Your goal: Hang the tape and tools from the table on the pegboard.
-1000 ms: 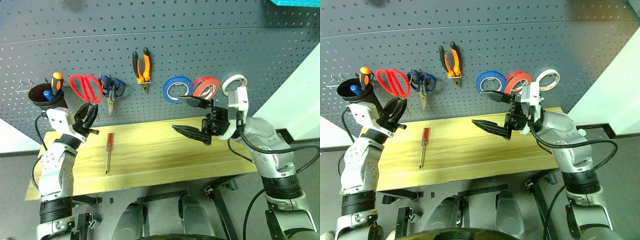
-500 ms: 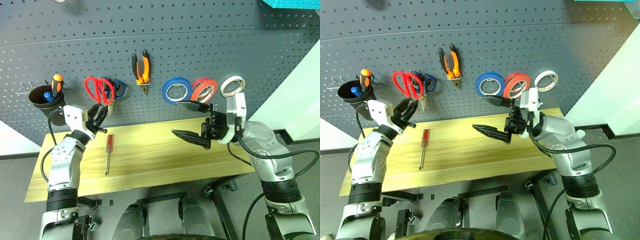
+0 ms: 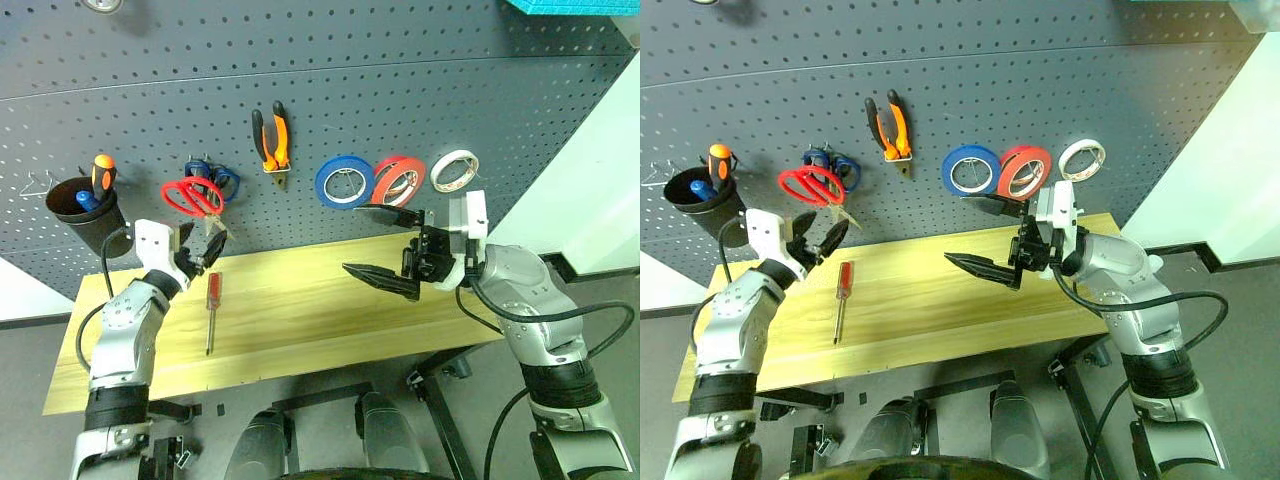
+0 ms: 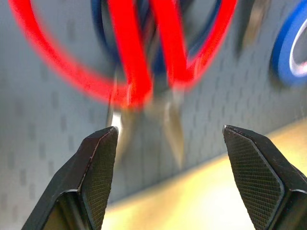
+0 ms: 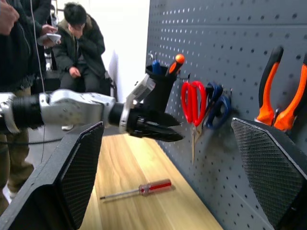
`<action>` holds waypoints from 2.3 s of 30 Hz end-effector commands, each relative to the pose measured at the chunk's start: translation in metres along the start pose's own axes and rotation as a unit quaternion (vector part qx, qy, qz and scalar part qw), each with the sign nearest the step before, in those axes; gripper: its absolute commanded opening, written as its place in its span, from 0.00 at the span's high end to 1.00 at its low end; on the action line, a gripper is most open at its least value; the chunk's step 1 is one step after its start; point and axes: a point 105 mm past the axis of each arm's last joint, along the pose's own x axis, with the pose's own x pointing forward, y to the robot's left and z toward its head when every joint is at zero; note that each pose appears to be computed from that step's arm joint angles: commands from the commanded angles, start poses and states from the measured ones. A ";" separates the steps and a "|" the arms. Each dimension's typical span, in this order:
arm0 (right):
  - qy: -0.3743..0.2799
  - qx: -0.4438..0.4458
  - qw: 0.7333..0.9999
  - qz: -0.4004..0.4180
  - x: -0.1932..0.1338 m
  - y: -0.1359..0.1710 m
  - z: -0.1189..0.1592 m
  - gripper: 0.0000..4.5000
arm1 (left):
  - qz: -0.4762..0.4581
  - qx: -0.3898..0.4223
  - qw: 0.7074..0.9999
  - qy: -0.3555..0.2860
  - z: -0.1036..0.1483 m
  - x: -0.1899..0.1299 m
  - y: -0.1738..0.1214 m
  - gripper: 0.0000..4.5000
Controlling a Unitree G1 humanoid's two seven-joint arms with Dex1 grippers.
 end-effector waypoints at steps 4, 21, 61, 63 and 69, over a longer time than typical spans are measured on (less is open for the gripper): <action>0.004 -0.027 0.999 0.017 0.002 0.005 0.000 0.00 | 0.062 -0.068 0.988 0.120 -0.029 -0.006 0.007 0.01; 0.024 -0.032 0.999 -0.004 -0.006 0.006 -0.008 0.00 | 0.184 -0.137 0.907 0.353 -0.092 0.042 0.025 0.01; 0.140 -0.034 0.990 0.002 -0.044 0.009 -0.044 0.00 | 0.078 -0.061 0.965 0.244 -0.062 0.015 0.036 0.81; 0.121 -0.040 0.992 0.003 -0.037 0.007 -0.036 0.00 | 0.054 -0.036 0.978 0.200 -0.046 -0.002 0.033 0.81; 0.061 -0.046 0.997 0.019 -0.016 -0.001 -0.010 0.00 | -0.031 0.036 0.998 0.047 0.004 -0.060 0.022 0.81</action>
